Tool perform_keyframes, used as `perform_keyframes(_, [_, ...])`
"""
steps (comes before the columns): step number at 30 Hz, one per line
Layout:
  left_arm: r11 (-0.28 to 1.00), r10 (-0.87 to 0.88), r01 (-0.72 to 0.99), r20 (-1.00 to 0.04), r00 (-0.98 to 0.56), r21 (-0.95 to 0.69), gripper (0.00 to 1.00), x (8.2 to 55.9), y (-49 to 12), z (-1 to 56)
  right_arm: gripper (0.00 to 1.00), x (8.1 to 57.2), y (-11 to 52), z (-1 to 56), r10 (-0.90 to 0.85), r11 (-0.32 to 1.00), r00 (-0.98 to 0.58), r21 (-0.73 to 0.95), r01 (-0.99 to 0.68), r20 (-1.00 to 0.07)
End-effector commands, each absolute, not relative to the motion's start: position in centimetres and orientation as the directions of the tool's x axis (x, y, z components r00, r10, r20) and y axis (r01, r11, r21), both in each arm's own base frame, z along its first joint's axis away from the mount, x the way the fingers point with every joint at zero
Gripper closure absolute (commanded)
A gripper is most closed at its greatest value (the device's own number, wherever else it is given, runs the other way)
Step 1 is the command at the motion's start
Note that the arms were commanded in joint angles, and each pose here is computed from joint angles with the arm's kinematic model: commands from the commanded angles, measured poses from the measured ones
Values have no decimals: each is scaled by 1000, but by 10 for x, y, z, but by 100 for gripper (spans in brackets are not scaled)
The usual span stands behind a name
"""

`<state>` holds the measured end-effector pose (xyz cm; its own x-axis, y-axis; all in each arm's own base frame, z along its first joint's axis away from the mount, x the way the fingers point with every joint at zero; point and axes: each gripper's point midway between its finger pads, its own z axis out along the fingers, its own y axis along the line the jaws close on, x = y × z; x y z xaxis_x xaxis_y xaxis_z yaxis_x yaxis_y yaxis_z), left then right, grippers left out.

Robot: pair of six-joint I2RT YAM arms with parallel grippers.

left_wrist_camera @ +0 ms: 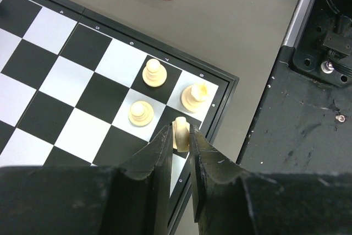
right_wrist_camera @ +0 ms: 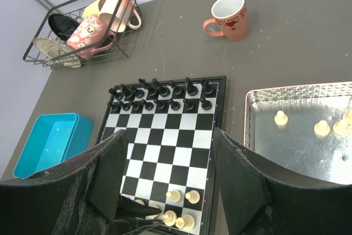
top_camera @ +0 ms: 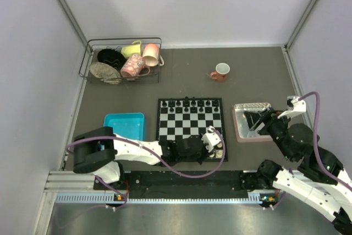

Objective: Set up the chess pieces on the board

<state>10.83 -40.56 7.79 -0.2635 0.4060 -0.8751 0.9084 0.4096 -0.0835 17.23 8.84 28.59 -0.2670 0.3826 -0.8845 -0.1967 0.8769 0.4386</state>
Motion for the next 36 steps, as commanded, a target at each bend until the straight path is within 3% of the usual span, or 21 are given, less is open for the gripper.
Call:
perform_keyframes(1, [397, 368, 912, -893, -260, -102, 76, 106, -413, 86, 37, 171, 89, 289, 397, 867, -261, 453, -208, -880])
perform_keyframes(19, [302, 355, 951, -918, -175, -64, 72, 98, -422, 174, 36, 170, 86, 297, 400, 866, -245, 452, -213, -883])
perform_keyframes(22, [362, 326, 932, -931, -163, -37, 72, 108, -409, 202, 37, 170, 89, 295, 378, 873, -261, 436, -219, -888])
perform_keyframes(25, [530, 253, 847, -945, -208, -44, 67, 136, -374, 232, 38, 169, 89, 289, 335, 892, -301, 403, -202, -893])
perform_keyframes(29, [624, 113, 761, -942, -315, -179, 61, 166, -323, 261, 33, 175, 126, 266, 91, 915, -431, 246, -319, -898])
perform_keyframes(32, [672, 27, 703, -941, -338, -233, 59, 181, -283, 269, 29, 156, 173, 249, -136, 797, -499, 205, -569, -856])
perform_keyframes(33, [679, -19, 695, -951, -308, -238, 57, 181, -270, 280, 29, 138, 197, 233, -244, 694, -538, 242, -678, -807])
perform_keyframes(36, [719, -40, 654, -954, -298, -234, 55, 183, -247, 271, 30, 122, 218, 210, -380, 565, -530, 264, -782, -758])
